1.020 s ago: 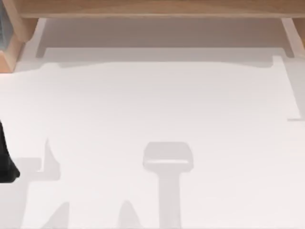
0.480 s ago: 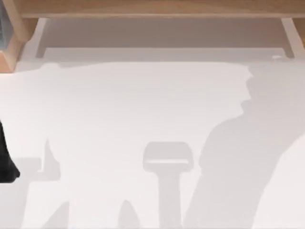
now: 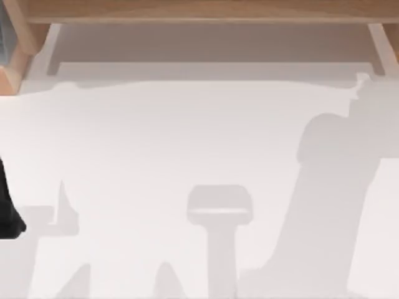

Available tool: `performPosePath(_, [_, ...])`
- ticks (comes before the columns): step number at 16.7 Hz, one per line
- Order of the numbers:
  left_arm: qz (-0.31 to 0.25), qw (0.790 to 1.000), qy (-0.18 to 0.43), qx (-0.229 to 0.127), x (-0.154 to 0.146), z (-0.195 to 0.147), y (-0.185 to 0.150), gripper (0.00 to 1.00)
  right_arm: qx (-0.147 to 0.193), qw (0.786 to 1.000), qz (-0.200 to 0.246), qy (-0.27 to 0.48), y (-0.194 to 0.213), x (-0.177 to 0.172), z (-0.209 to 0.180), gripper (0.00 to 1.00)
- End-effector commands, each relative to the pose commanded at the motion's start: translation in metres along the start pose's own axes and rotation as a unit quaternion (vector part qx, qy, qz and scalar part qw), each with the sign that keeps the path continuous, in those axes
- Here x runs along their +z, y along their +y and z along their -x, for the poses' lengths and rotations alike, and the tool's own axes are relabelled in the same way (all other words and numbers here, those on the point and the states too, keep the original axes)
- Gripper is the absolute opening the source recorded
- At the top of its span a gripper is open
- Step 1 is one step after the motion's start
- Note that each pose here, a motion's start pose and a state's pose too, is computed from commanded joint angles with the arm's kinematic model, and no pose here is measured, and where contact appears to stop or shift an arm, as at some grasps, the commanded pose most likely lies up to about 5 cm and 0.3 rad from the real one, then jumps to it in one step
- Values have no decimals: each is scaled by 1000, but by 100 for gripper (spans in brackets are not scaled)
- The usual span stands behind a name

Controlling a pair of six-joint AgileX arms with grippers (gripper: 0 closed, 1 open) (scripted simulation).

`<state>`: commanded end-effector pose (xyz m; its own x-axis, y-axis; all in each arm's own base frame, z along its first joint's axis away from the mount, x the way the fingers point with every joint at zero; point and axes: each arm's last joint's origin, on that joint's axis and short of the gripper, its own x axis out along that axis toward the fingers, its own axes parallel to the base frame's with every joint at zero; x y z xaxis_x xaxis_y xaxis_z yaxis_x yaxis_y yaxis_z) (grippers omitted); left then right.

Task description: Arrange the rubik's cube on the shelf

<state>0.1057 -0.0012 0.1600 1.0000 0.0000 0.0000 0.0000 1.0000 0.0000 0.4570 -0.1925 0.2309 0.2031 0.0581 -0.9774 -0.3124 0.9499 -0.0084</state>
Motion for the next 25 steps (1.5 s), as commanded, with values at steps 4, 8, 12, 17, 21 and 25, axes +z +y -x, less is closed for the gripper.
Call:
performPosePath(4, [0,1000,0,0,0,0,0,100,4,1000,-1,6,0,-1,-3,100])
performPosePath(8, [0,1000,0,0,0,0,0,100,5,1000,-1,7,-1,0,-9,100])
performPosePath(12, [0,1000,0,0,0,0,0,100,2,1000,0,4,1,7,-45,100])
performPosePath(17, [0,1000,0,0,0,0,0,100,4,1000,-1,6,1,7,-64,100])
performPosePath(21, [0,1000,0,0,0,0,0,100,4,1000,-1,6,1,7,-64,77])
performPosePath(25, [0,1000,0,0,0,0,0,100,4,1000,-1,6,1,7,-64,47])
